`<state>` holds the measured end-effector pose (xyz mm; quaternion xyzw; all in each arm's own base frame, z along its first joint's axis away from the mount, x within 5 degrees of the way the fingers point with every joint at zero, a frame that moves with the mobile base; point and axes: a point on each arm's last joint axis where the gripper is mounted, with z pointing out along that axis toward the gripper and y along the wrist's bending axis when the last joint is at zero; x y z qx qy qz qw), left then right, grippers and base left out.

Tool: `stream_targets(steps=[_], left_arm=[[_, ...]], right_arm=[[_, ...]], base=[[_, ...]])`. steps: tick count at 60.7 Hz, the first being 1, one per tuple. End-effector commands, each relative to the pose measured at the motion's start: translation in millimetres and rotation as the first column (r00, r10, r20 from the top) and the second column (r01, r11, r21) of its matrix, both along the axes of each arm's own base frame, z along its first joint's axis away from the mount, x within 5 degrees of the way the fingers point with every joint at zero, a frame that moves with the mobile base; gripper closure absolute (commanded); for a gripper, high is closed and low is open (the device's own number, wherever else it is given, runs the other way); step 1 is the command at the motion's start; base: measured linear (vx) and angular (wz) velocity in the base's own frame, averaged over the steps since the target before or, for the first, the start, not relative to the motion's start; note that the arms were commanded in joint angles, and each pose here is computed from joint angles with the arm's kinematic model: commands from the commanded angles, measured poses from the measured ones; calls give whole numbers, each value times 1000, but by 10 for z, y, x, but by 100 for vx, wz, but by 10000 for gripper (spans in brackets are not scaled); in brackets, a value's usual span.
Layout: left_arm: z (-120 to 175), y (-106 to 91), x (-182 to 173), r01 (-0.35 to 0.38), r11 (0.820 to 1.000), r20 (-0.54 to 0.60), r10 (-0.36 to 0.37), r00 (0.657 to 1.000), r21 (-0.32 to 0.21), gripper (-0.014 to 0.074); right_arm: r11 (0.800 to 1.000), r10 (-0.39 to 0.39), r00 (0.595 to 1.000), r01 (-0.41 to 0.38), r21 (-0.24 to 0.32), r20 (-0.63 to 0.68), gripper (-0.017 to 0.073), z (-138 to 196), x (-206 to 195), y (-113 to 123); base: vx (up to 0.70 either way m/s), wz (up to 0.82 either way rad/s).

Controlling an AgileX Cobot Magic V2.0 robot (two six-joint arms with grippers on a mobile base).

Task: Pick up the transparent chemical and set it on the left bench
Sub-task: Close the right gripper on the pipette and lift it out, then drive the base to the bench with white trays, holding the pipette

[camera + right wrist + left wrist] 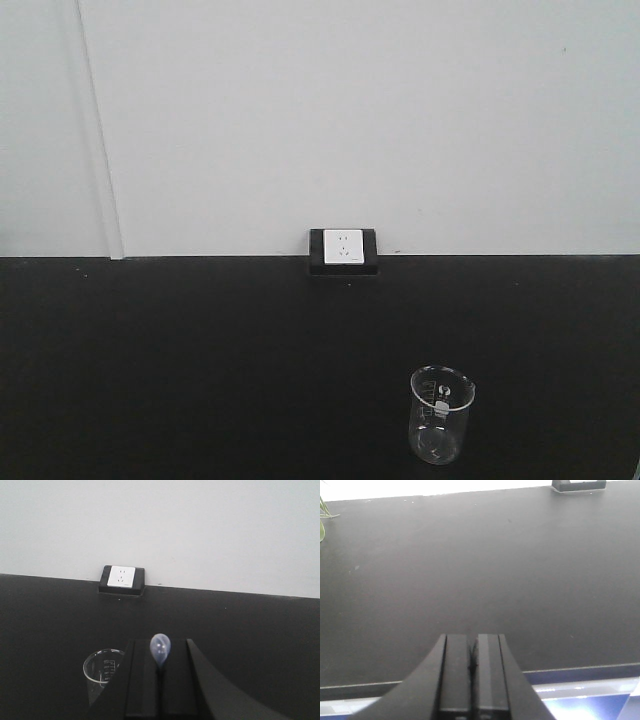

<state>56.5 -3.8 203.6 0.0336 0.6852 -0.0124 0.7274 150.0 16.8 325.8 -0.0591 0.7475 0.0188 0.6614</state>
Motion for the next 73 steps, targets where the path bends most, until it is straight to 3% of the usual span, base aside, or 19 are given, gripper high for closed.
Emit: stream_targets(steps=[1, 73], left_arm=[[27, 2, -15, 1, 1000, 80, 0, 997, -14, 597], [27, 2, -15, 1, 1000, 80, 0, 997, -14, 597]], right_arm=[[1000, 16, 994, -17, 5, 108, 562, 177, -8, 13], [1000, 16, 994, -17, 5, 108, 562, 177, -8, 13]], base=[[-4, -2], [-25, 5]])
